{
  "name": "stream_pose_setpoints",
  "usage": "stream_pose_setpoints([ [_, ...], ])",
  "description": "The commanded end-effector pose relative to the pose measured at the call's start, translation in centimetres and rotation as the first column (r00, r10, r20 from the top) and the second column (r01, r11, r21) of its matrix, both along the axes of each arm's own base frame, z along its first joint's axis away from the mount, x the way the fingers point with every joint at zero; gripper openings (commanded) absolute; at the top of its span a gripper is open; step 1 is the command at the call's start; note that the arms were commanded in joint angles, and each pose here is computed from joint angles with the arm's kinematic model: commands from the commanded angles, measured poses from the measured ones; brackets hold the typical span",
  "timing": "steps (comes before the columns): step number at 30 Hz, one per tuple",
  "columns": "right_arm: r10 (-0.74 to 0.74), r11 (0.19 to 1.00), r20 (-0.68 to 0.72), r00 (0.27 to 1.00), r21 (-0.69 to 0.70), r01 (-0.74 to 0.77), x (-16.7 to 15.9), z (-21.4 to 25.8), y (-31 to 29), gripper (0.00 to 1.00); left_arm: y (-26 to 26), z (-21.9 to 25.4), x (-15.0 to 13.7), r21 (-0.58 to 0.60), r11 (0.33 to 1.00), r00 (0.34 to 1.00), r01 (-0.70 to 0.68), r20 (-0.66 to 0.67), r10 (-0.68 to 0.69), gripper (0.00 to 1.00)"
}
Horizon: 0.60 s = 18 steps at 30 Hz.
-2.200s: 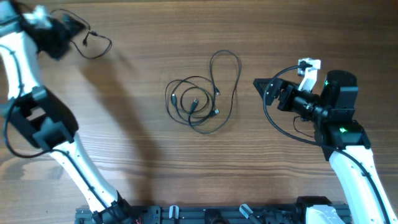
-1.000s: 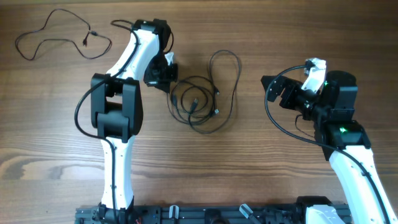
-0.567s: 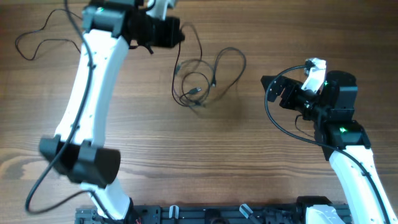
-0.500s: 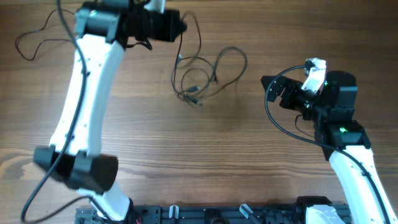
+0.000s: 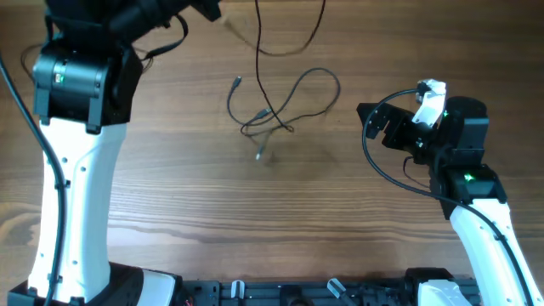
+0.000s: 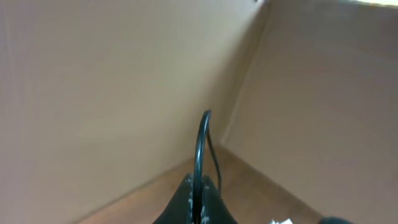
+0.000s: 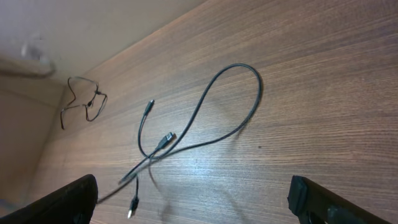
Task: Untangle cables
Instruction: 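Lift the grasped cable with the left gripper and pull it upward-left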
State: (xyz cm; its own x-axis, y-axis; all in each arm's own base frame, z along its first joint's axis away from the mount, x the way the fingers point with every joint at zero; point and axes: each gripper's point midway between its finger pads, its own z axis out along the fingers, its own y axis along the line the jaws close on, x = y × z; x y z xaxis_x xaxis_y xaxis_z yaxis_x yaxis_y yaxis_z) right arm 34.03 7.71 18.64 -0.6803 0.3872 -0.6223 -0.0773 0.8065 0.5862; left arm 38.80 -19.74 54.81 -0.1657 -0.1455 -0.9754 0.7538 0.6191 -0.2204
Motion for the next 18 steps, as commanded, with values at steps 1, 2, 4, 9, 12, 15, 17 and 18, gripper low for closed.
stream_pose_setpoints([
  [1,-0.011,1.000,0.018,1.000,-0.002,0.011,0.5,0.8,0.0,1.00,0.4,5.1,-2.1,-0.056,0.998,0.983,0.003,0.184,0.007,0.04],
  [2,-0.011,1.000,0.018,1.000,-0.002,0.011,0.5,0.8,0.0,1.00,0.8,5.6,-1.8,-0.077,0.997,0.981,-0.022,0.192,0.036,0.04],
  [4,-0.010,1.000,0.018,1.000,-0.003,0.010,0.5,0.8,0.0,1.00,2.5,6.5,-0.4,-0.152,0.978,0.973,-0.143,0.160,0.167,0.04],
  [9,-0.011,1.000,0.018,1.000,-0.002,0.011,0.5,0.8,-0.1,1.00,9.5,6.7,3.3,-0.240,0.798,0.807,-0.553,0.082,0.585,0.04],
  [12,-0.011,1.000,0.018,1.000,-0.003,0.011,0.5,0.8,-0.1,1.00,13.0,6.1,3.9,-0.251,0.660,0.676,-0.708,0.031,0.737,0.04],
  [15,-0.013,1.000,0.018,1.000,-0.004,0.013,0.5,0.8,-0.1,1.00,16.7,3.7,4.1,-0.182,0.481,0.496,-0.858,-0.043,0.867,0.04],
  [17,-0.016,1.000,0.018,1.000,-0.007,0.016,0.5,0.8,-0.2,1.00,18.4,2.1,3.9,-0.117,0.394,0.403,-0.912,-0.069,0.913,0.04],
  [18,-0.017,1.000,0.019,1.000,-0.008,0.017,0.5,0.8,-0.2,1.00,18.9,1.4,3.8,-0.092,0.377,0.384,-0.922,-0.081,0.920,0.04],
])
